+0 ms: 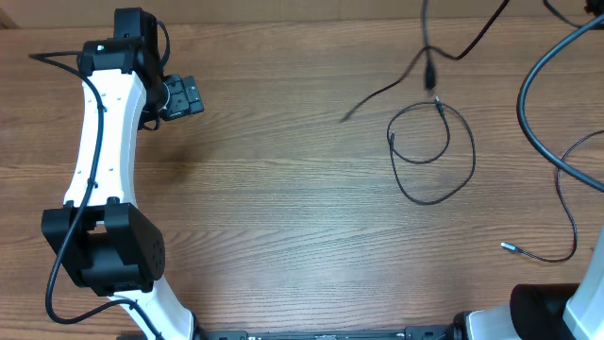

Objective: Untangle cables

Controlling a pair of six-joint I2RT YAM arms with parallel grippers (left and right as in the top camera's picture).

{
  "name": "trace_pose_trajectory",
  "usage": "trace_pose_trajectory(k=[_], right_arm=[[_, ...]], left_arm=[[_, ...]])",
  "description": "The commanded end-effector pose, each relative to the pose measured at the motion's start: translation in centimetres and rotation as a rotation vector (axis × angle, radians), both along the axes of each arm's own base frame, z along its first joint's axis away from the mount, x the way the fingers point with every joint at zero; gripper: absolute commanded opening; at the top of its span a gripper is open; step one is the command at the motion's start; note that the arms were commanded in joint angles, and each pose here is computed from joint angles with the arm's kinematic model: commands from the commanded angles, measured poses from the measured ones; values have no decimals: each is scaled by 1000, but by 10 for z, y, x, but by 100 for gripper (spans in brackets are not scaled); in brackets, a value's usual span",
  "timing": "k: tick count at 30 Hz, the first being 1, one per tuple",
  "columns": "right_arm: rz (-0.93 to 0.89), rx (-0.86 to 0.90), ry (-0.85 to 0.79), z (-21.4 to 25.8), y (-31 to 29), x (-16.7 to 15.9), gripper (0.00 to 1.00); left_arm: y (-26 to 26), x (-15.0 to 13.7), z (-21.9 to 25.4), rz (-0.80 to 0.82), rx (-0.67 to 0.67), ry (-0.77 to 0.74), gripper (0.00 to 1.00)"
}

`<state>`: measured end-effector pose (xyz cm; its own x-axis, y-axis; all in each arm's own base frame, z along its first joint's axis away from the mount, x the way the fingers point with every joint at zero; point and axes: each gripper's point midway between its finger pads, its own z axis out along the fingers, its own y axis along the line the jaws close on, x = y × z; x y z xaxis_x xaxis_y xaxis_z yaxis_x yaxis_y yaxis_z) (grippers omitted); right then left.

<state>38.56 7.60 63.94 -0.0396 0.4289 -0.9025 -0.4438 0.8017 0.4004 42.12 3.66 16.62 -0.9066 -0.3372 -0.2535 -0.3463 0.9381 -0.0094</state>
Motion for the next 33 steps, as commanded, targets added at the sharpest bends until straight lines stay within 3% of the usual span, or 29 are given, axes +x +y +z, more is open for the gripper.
trace_pose_trajectory(k=[1, 5, 8, 11, 20, 26, 33], right_arm=[[-215, 5, -4, -1, -35, 20, 4], [-437, 22, 6, -11, -72, 48, 4], [-567, -104, -51, -15, -91, 78, 4], [-728, -105, -73, -22, -128, 100, 4], [-947, -117, -28, -55, -236, 122, 4], [-1058, -169, 248, -152, -320, 143, 4], [-967, -197, 496, -255, -340, 175, 4]], left_arm=[[-1, 3, -2, 6, 3, 0, 100], [-1, 3, -1, 6, 3, 0, 100], [-1, 3, -1, 6, 3, 0, 100], [-1, 3, -2, 6, 3, 0, 99], [-1, 3, -2, 6, 3, 0, 100], [-1, 3, -2, 6, 3, 0, 100], [-1, 4, -1, 6, 3, -3, 100]])
